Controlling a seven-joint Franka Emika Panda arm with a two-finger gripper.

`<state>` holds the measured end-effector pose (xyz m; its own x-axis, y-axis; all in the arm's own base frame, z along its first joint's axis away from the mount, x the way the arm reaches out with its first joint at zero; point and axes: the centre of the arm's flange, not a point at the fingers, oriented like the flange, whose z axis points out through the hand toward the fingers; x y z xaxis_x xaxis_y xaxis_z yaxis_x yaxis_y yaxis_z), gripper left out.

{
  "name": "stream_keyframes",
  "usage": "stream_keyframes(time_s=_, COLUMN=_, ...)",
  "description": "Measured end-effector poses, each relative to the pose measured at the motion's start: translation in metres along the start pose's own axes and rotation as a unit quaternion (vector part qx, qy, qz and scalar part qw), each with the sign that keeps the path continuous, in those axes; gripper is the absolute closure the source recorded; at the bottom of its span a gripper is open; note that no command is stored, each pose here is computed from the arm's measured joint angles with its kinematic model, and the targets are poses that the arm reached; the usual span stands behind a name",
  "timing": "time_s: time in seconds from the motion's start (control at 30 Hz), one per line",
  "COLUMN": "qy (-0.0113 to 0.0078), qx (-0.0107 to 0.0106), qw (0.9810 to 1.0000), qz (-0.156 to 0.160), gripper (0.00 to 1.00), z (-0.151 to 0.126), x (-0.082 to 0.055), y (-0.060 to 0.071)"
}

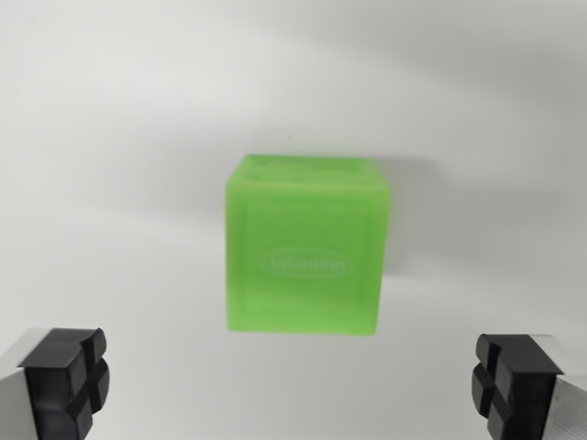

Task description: Stack cube

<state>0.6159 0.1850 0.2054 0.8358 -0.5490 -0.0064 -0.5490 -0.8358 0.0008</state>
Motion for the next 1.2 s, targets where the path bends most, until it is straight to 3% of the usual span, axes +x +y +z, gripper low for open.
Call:
stream_keyframes(time_s=0.13, qy=-0.0006, qx=-0.0008, qw=1.0000, qz=0.002, gripper=0.00, z=0.019, x=0.001, y=0.002)
stream_keyframes(time_s=0.57, qy=-0.0008, qx=-0.0001, qw=1.0000, qz=0.002, gripper=0.00, z=0.064, x=0.001, y=0.001)
stream_keyframes(time_s=1.07, qy=-0.0001, qx=-0.0003, qw=1.0000, qz=0.002, gripper=0.00, z=0.090, x=0.002, y=0.001)
stream_keyframes(time_s=1.1, qy=-0.0001, qx=-0.0002, qw=1.0000, qz=0.002, gripper=1.00, z=0.090, x=0.002, y=0.001)
stream_keyframes(time_s=1.2, qy=0.0001, qx=-0.0001, qw=1.0000, qz=0.001, gripper=1.00, z=0.090, x=0.002, y=0.001)
